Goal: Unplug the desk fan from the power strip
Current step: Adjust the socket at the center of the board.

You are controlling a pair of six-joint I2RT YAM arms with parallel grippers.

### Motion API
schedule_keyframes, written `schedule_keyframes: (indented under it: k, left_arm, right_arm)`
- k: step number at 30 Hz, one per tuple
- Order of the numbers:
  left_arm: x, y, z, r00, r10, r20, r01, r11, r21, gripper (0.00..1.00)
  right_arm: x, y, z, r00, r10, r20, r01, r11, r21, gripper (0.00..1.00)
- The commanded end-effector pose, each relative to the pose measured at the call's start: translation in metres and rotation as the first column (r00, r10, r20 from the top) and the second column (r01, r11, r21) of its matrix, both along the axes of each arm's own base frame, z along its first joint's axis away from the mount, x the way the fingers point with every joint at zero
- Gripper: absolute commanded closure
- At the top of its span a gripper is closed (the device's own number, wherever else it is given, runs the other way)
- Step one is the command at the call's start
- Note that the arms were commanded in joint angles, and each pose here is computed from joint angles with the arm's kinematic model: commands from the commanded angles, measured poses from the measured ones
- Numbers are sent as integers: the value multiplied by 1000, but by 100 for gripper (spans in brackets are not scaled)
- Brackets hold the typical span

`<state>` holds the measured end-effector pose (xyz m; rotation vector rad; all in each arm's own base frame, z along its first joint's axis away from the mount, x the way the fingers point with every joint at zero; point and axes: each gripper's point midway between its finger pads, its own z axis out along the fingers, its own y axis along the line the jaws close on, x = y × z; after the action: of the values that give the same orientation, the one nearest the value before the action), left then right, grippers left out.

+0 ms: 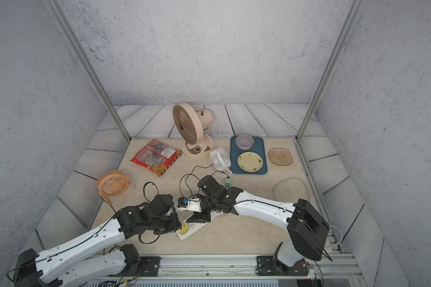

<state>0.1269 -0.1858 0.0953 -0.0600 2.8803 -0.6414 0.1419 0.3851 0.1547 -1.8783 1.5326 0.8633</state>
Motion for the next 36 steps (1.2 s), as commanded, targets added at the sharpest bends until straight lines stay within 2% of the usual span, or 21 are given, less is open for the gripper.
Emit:
schedule_keyframes:
  k: [1, 9, 18, 22, 28, 36]
  left_arm:
    - [-28, 63, -52, 993, 35, -115, 3, 949, 314, 98]
    - [-25, 61, -50, 994, 35, -101, -3, 954, 301, 98]
    - [-22, 60, -47, 995, 39, -87, -12, 955, 298, 97]
    - [-21, 59, -45, 996, 35, -80, -10, 955, 295, 97]
    - [-15, 57, -39, 999, 35, -34, -25, 964, 266, 96]
    - [-11, 51, -33, 1000, 17, 8, -18, 977, 212, 90]
  right_arm:
    - [-6, -11, -16, 999, 47, 4, -46, 997, -65, 51]
    - [6, 5, -35, 999, 47, 15, -46, 997, -65, 55]
    - [22, 10, -54, 996, 26, 82, -19, 996, -89, 58]
    - [19, 11, -59, 996, 46, 71, -39, 995, -94, 58]
    - [14, 10, -68, 998, 47, 48, -43, 996, -75, 70]
    - [7, 9, -66, 998, 54, 36, -53, 998, -24, 71]
